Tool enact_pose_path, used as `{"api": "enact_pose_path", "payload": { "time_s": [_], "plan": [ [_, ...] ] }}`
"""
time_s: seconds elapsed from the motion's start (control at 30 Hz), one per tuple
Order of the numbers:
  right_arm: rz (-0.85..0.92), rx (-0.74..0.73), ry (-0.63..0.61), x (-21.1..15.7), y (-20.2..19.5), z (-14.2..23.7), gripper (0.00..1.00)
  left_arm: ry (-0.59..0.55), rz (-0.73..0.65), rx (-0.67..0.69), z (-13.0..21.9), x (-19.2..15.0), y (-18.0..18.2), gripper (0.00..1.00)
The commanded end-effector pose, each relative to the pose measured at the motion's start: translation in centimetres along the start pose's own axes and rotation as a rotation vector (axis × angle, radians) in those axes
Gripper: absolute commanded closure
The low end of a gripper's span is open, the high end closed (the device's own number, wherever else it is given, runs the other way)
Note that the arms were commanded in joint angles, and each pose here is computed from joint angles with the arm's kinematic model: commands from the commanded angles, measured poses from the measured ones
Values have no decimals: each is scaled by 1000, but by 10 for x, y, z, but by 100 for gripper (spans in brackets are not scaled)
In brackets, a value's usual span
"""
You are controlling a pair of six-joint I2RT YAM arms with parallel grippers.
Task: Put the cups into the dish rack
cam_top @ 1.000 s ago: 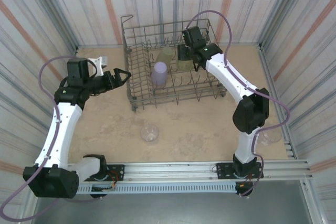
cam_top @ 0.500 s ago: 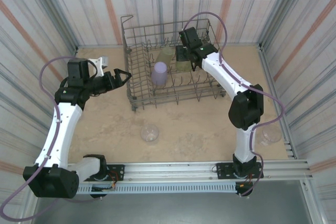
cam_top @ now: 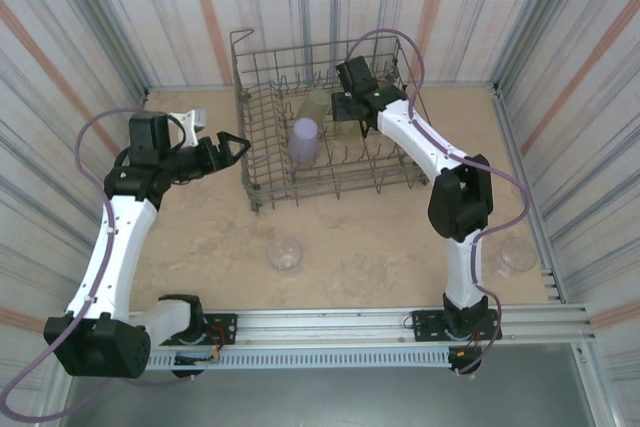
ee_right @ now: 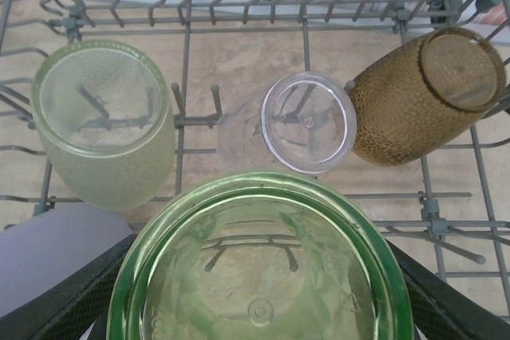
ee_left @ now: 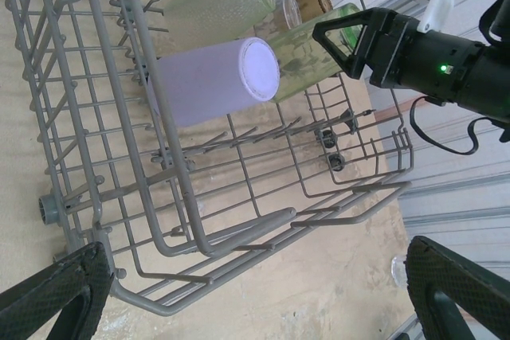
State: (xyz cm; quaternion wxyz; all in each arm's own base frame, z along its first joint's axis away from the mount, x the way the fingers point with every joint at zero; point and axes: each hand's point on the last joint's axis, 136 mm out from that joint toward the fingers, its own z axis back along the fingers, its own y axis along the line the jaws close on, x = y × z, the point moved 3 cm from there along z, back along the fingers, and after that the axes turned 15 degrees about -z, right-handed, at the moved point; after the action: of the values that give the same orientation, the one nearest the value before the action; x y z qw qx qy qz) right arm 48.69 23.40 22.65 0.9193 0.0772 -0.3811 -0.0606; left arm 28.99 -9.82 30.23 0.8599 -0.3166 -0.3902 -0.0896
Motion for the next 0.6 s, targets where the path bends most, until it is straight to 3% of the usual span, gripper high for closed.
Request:
{"api": "enact_pose_path", "payload": {
  "time_s": [0.0,0.27,0.57],
  "plan": [
    [-4,8,-19,6,6,-2,53,-16,-27,1,9,0,-5,1],
    [-9,4,3,-1,5,-15,52,-16,-24,1,11,-2,-6,1],
    [-35,-11,33,-8,1,-25,40,-18,-23,2,16,-3,-9,1]
  ]
}}
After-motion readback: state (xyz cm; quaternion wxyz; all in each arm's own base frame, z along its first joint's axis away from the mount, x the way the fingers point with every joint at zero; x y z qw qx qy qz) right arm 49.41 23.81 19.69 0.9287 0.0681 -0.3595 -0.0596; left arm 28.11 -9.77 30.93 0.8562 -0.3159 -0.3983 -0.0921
